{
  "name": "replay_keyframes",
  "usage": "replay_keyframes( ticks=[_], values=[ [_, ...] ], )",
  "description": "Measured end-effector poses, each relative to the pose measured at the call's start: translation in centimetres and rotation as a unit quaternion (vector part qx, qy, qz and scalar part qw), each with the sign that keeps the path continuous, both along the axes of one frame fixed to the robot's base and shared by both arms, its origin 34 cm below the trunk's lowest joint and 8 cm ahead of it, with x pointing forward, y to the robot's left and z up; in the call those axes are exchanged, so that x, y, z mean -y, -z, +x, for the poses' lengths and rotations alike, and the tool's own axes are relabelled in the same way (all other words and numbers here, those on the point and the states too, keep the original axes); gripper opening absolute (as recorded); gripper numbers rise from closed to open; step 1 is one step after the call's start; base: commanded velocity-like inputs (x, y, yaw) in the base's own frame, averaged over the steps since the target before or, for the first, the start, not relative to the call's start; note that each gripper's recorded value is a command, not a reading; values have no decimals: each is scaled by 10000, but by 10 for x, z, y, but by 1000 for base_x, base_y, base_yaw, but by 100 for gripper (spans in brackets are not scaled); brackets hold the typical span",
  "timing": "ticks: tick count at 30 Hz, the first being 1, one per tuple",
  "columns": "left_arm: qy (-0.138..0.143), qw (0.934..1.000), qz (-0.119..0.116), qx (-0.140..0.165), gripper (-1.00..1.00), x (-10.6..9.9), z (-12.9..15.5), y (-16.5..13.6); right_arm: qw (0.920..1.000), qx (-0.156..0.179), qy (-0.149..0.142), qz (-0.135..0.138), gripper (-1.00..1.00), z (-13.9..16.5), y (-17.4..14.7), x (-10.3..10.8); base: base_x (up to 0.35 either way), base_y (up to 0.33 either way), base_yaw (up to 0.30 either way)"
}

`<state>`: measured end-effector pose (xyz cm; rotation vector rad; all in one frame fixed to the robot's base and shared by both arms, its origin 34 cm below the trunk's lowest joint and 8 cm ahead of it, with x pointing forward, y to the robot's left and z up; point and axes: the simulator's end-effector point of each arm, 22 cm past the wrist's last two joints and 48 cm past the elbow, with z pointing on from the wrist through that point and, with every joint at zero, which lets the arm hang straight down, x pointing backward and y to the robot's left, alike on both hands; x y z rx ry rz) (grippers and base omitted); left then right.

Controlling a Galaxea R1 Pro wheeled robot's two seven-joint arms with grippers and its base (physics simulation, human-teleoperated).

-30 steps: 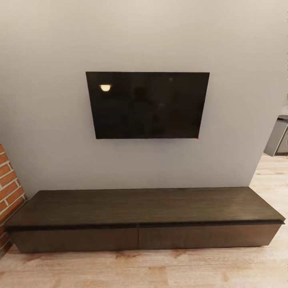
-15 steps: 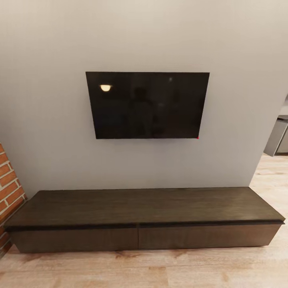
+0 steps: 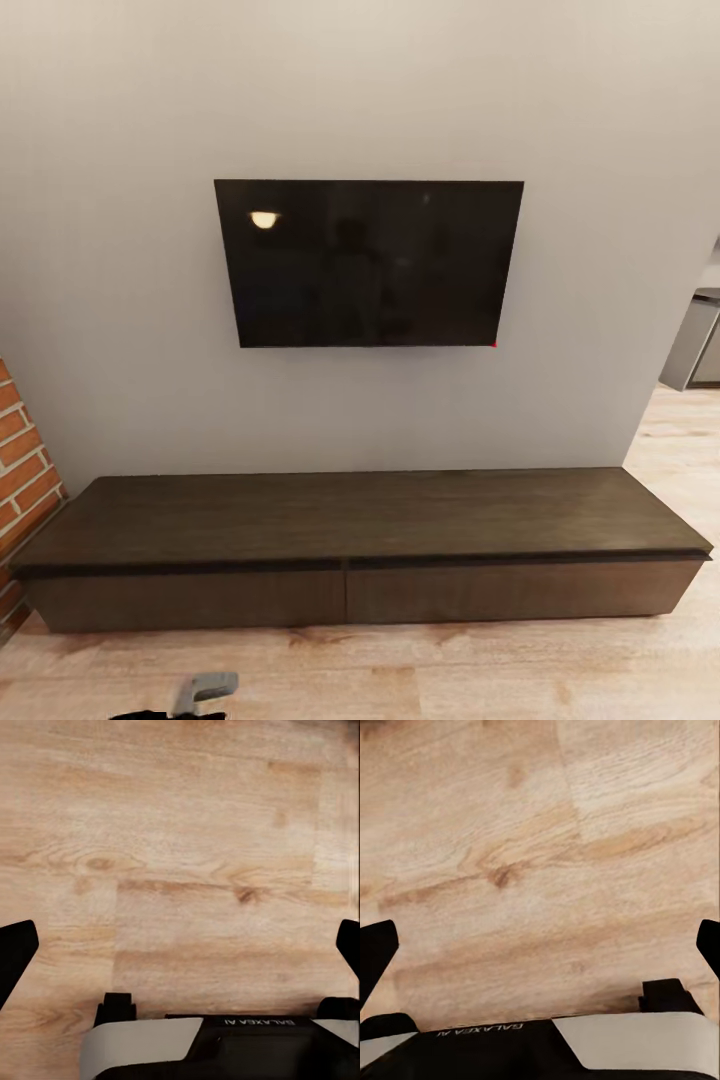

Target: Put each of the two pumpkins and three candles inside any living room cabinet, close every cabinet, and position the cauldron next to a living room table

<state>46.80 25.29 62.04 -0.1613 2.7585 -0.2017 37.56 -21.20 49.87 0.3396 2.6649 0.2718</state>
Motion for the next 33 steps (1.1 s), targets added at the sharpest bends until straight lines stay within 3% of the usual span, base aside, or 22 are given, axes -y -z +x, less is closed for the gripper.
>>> replay_keyframes(
  ticks=[2, 6, 17, 21, 22, 25, 33],
  values=[
    [26, 9998, -212, -39, 100, 11, 11, -17, 9992, 226, 73, 332, 100, 26, -18, -10, 0, 0, 0],
    [98, 9993, -352, 110, 100, 19, 42, -44, 9971, 499, 101, 562, 100, 50, -36, -18, 0, 0, 0],
    [187, 9973, -449, 550, 100, 31, 80, -80, 9965, 543, 161, 619, 100, 54, -39, -18, 0, 0, 0],
    [416, 9956, -543, 644, 100, 56, 82, -88, 9957, 590, 248, 674, 100, 56, -41, -19, 0, 0, 0],
    [525, 9949, -569, 643, 100, 67, 81, -88, 9948, 714, 315, 656, 100, 61, -44, -16, 0, 0, 0],
    [565, 9946, -569, 655, 100, 70, 80, -89, 9899, 1077, 621, 676, 100, 76, -53, -7, 0, 0, 0],
    [557, 9946, -562, 676, 100, 69, 82, -91, 9865, 1227, 821, 709, 100, 81, -58, 0, 0, 0, 0]
  ],
)
